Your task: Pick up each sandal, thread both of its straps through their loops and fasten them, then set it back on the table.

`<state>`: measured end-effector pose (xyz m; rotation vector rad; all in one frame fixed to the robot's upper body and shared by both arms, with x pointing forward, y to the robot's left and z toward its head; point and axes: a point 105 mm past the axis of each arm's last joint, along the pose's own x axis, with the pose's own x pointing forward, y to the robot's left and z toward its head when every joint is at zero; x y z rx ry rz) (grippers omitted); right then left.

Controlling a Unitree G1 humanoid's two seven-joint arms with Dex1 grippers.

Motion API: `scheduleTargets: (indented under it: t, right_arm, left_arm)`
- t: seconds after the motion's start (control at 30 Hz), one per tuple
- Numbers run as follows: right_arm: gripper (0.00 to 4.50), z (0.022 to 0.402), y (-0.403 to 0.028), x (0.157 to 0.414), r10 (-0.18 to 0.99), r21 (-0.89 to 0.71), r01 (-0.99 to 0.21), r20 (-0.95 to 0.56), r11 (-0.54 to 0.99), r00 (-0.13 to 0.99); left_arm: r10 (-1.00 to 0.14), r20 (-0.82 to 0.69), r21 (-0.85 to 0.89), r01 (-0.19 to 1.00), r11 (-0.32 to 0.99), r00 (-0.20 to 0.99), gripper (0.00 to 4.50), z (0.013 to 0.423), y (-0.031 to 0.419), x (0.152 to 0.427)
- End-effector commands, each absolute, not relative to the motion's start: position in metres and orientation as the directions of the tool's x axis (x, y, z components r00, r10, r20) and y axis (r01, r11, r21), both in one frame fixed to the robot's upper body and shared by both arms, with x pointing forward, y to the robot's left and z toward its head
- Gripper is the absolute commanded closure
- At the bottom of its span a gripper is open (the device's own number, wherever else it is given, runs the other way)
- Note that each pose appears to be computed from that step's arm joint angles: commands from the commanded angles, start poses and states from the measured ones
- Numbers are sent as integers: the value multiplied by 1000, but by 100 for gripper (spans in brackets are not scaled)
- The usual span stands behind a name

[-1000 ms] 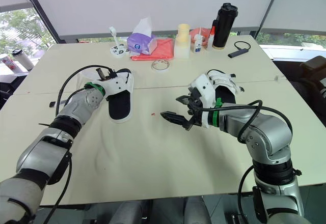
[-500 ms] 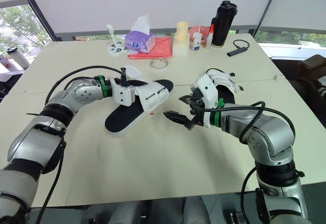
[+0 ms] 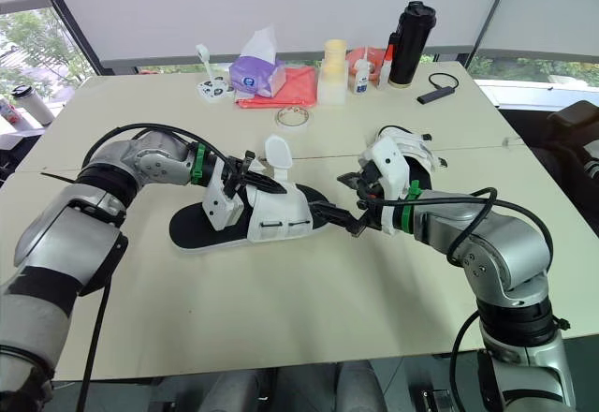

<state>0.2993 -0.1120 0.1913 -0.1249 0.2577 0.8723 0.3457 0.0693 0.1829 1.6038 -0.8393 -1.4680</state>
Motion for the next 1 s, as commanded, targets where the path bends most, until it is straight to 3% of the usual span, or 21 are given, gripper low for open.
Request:
scheduleTargets:
  t: [0.03,0.3,0.47,0.63,0.73,0.9,1.0]
  right_arm:
    - [0,206,-112,294,744,-64,-771,-227,633,629]
    - [0,207,-113,293,735,-72,-764,-228,641,639]
    - [0,208,-114,293,731,-79,-762,-232,643,642]
    - [0,207,-114,292,731,-80,-762,-236,642,641]
    - [0,207,-113,291,731,-79,-763,-238,642,639]
    - [0,206,-113,291,730,-76,-762,-240,643,640]
    - [0,206,-112,292,732,-75,-764,-239,641,638]
  left_arm:
    - [-905,-413,906,-51,-419,98,443,197,63,343]
    - [-914,-373,888,-226,-401,160,443,176,63,361]
    - [-924,-373,857,-349,-379,87,443,162,70,361]
    - [-919,-395,845,-390,-365,5,443,154,76,356]
    - [-914,-405,851,-368,-374,-10,347,151,80,354]
    - [-905,-419,834,-361,-417,78,92,148,87,364]
    - [-909,-402,834,-367,-413,110,92,151,91,367]
